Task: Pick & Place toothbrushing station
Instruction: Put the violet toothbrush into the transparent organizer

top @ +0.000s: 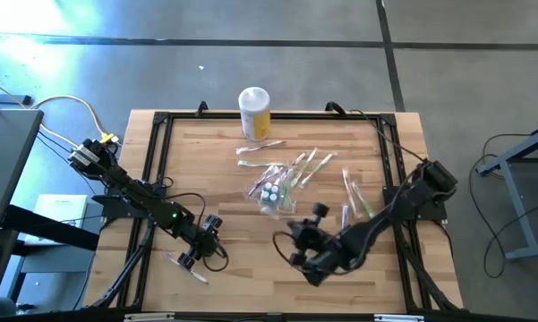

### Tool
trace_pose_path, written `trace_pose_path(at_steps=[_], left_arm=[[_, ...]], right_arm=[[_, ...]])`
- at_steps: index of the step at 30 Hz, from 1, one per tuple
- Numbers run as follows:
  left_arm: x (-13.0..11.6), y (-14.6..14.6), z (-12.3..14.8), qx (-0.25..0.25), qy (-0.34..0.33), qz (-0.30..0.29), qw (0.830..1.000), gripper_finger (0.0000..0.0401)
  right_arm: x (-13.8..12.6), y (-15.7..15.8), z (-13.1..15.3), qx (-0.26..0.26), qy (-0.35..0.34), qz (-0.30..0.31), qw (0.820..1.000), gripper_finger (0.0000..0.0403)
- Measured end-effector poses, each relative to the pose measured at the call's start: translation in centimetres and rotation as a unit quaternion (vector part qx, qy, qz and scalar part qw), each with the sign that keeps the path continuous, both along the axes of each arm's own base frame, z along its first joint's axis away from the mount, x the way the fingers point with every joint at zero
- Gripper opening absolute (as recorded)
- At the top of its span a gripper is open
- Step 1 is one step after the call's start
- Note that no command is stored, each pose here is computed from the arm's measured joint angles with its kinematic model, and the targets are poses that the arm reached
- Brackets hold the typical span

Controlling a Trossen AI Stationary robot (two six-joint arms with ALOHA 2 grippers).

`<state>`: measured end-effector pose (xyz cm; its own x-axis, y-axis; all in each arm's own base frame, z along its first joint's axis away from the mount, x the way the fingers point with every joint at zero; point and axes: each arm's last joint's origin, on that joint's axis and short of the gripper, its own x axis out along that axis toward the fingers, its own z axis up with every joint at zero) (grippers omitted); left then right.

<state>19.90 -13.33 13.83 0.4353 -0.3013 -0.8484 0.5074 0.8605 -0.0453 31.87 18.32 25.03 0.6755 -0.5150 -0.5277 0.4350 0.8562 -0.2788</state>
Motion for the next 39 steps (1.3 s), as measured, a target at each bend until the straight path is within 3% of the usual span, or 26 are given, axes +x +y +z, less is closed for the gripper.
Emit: trace_pose_path(at_steps=[2,5,11,16,20,24,29,33,39], left_arm=[[0.0,0.0,0.0,0.001,-0.001,-0.004,1.000,0.0197],[0.0,0.0,0.0,0.002,-0.002,-0.005,1.000,0.0197],[0.1,0.0,0.0,0.004,-0.009,-0.013,1.000,0.0197],[0.2,-0.1,0.1,0.010,-0.025,-0.023,0.999,0.0197],[0.4,0.1,0.1,0.014,-0.030,-0.025,0.999,0.0197],[0.6,0.5,0.1,0.003,-0.023,-0.029,0.999,0.0197],[0.6,0.5,0.1,-0.007,-0.015,-0.035,0.999,0.0197],[0.5,0.6,0.1,-0.009,-0.008,-0.038,0.999,0.0197],[0.5,0.6,0.0,-0.007,-0.004,-0.038,0.999,0.0197]], right_arm=[[-0.8,0.1,-0.4,-0.053,-0.033,-0.030,0.998,0.0007],[-1.5,-0.4,-2.0,-0.075,-0.064,-0.069,0.993,0.0007],[-2.1,-2.3,-5.6,-0.082,-0.108,-0.120,0.984,0.0008],[-1.8,-3.2,-6.5,-0.102,-0.134,-0.139,0.976,0.0008],[-0.5,-3.4,-6.1,-0.087,-0.121,-0.116,0.982,0.0008],[1.5,-3.5,-5.0,-0.072,-0.107,-0.041,0.991,0.0008],[2.9,-4.4,-4.0,-0.091,-0.111,0.002,0.990,0.0008],[2.6,-5.9,-4.5,-0.076,-0.125,0.009,0.989,0.0008],[0.5,-8.1,-5.6,-0.049,-0.219,0.024,0.974,0.0009]])
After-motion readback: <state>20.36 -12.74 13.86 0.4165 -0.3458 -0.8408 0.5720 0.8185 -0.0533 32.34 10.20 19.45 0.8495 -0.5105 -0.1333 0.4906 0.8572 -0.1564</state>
